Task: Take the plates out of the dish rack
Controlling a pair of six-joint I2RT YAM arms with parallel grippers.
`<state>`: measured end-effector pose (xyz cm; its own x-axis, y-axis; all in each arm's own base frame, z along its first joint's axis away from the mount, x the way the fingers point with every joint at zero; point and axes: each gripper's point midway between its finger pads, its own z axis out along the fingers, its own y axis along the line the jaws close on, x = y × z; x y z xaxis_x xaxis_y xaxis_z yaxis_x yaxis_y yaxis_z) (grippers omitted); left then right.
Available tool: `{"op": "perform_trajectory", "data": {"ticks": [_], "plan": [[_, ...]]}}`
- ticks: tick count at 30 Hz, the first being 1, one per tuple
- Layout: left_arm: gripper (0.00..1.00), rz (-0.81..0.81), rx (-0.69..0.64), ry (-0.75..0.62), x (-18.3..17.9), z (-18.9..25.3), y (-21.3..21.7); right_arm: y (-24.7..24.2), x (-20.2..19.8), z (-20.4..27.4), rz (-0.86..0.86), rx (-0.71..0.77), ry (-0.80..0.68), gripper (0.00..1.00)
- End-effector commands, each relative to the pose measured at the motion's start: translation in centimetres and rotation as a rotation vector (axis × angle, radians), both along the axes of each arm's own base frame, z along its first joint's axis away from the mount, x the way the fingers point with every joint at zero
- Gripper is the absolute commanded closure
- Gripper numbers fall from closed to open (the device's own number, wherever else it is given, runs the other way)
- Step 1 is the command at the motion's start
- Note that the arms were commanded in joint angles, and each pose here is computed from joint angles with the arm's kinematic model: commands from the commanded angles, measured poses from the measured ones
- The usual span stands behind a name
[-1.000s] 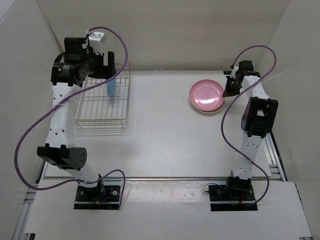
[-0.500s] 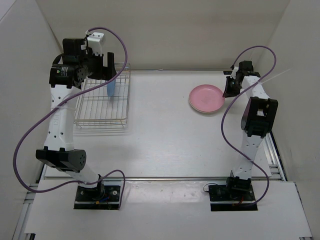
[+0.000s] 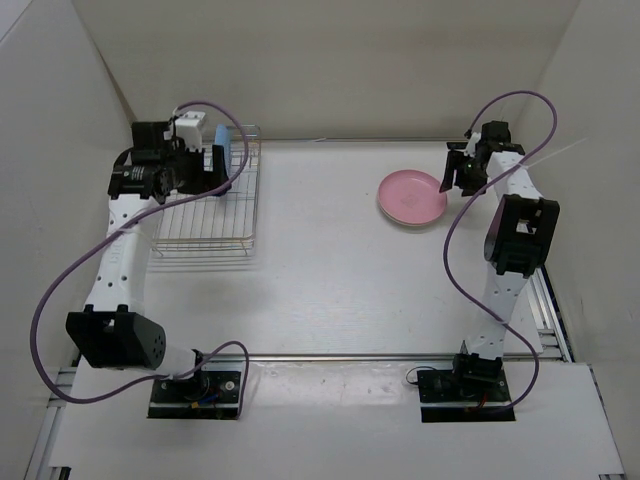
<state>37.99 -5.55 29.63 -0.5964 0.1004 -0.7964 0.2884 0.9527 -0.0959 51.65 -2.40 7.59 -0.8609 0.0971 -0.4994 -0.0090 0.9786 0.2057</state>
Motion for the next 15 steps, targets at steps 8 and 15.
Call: {"op": "perform_trajectory", "data": {"ticks": [8, 15], "plan": [[0.00, -0.159, -0.193, -0.262, 4.0, 1.2, 3.7, -3.1, -6.1, 10.6, 0.046, -0.075, -0.158, 0.23], [0.00, -0.278, -0.281, -0.219, 9.4, -2.5, 3.6, -1.1, -10.3, 11.7, 0.101, -0.026, -0.149, 0.23]]}}
